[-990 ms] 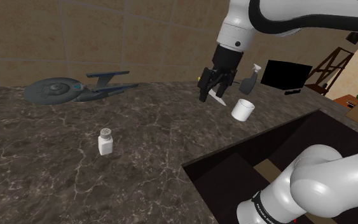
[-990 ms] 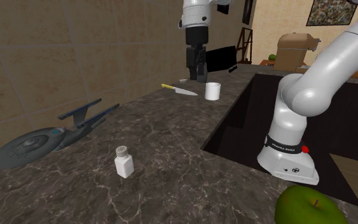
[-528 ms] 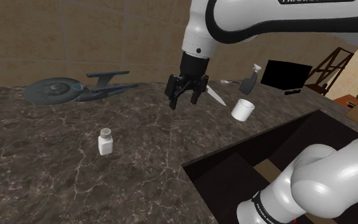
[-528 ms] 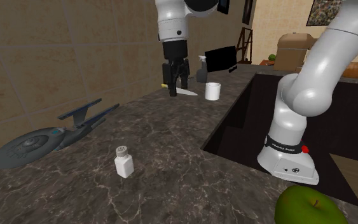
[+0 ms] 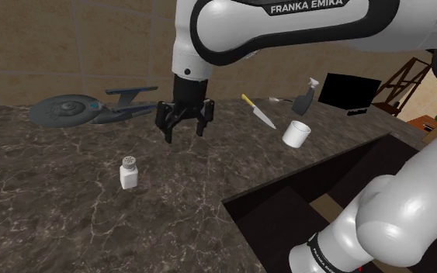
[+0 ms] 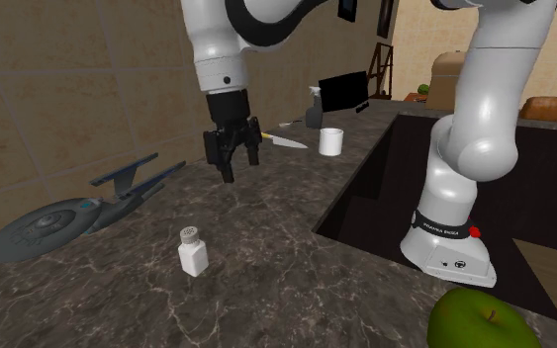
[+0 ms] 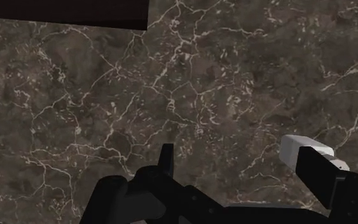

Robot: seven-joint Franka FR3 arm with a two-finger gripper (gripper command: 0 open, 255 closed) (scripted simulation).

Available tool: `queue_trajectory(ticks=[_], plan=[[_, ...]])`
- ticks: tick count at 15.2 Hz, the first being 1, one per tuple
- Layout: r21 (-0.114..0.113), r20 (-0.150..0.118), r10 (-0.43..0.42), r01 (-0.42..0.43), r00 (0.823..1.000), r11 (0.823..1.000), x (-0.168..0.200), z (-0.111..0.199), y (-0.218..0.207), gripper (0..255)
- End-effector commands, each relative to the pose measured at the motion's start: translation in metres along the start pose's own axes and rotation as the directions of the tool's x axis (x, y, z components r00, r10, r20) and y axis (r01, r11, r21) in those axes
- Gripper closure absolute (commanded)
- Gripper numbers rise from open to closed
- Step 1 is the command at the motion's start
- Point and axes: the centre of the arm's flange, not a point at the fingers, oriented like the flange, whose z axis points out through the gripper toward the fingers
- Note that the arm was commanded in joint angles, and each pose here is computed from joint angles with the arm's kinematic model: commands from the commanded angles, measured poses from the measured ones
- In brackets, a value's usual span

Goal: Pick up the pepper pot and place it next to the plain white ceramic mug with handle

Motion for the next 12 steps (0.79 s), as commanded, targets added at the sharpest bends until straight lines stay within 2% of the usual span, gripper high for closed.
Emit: queue_trajectory(ticks=[1,12], plan=[[-0.001,0.011,0.01,-0.01,1.0,1.0,0.015,0.013,-0.02,0],[-0.008,0.066,0.051,-0.051,0.997,0.999,0.085,0.07,-0.125,0]])
